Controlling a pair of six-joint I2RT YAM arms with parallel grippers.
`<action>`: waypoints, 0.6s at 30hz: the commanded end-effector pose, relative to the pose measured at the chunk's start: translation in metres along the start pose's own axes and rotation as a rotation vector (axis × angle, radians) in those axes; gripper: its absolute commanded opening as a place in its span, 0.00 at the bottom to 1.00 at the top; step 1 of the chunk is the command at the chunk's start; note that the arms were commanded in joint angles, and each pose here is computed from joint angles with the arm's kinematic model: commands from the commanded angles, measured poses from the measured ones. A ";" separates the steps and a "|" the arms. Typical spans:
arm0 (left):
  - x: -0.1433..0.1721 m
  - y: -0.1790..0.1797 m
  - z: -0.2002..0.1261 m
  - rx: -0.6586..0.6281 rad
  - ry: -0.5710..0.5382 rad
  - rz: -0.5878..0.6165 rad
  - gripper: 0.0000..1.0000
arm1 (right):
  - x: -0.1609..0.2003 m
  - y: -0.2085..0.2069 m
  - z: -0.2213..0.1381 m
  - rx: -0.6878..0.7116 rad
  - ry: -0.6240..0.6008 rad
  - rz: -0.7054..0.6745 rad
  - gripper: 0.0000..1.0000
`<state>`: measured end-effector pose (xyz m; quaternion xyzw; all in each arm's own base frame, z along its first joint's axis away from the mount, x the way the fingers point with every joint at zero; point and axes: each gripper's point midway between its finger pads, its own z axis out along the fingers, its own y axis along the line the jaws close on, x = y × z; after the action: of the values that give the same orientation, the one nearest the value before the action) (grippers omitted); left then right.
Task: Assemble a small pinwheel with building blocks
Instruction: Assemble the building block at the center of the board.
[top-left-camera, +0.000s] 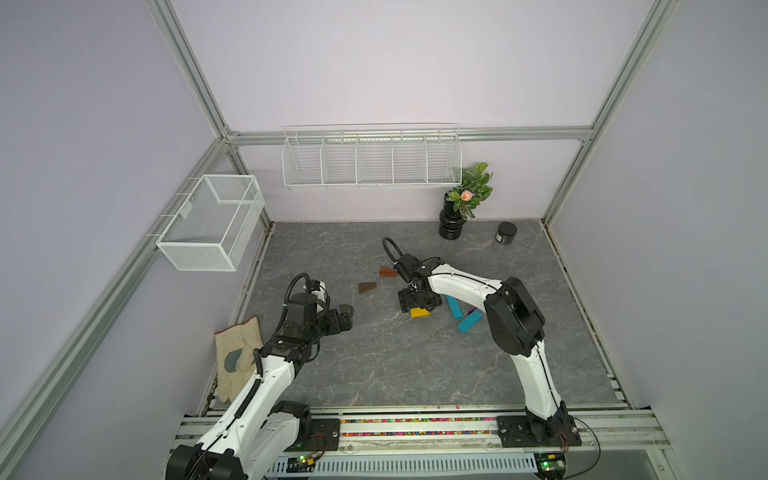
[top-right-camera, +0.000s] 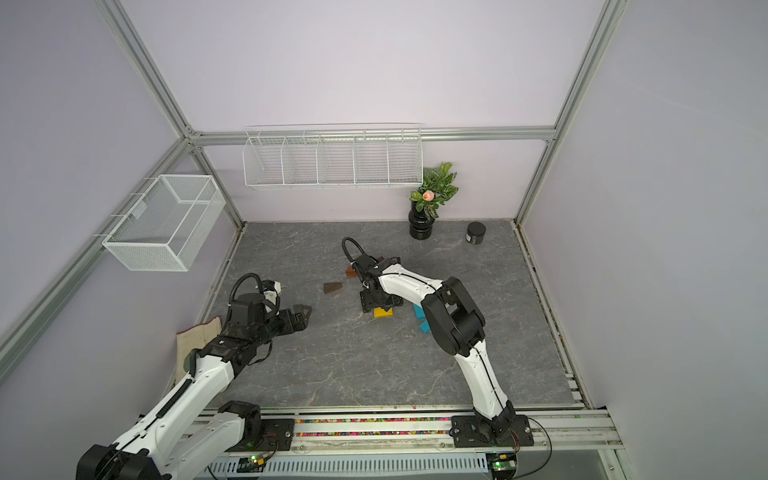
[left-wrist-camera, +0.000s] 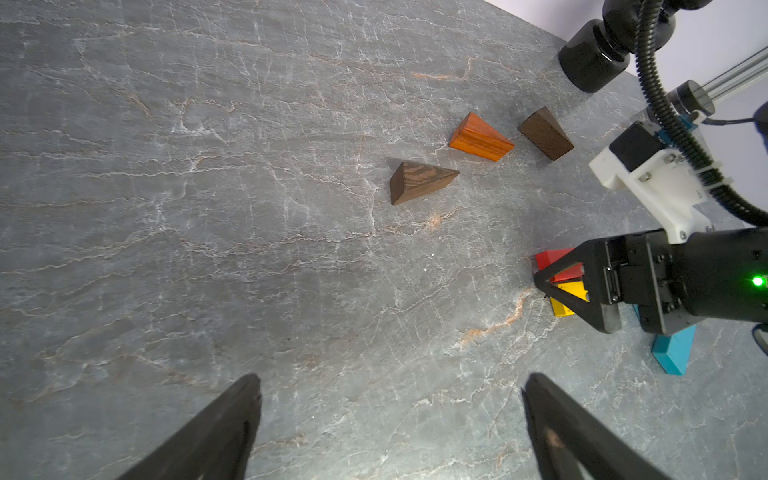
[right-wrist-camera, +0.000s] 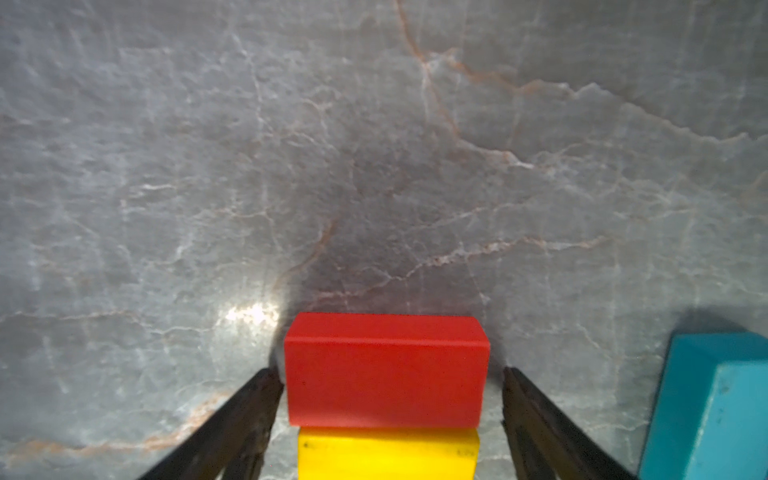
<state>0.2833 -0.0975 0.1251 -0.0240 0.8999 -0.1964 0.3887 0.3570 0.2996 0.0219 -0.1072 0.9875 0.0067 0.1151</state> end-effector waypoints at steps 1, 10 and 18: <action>0.000 -0.001 0.001 0.009 -0.012 -0.010 1.00 | 0.002 -0.001 -0.015 0.003 -0.005 -0.007 0.87; 0.001 0.000 0.001 0.004 -0.011 -0.011 1.00 | 0.015 0.002 -0.019 -0.010 0.009 0.004 0.84; 0.001 0.000 0.002 0.001 -0.010 -0.014 1.00 | 0.019 0.002 -0.013 -0.011 0.022 0.021 0.75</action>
<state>0.2833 -0.0975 0.1232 -0.0242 0.8992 -0.1967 0.3901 0.3416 0.2983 0.0227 -0.1073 0.9886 0.0071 0.1056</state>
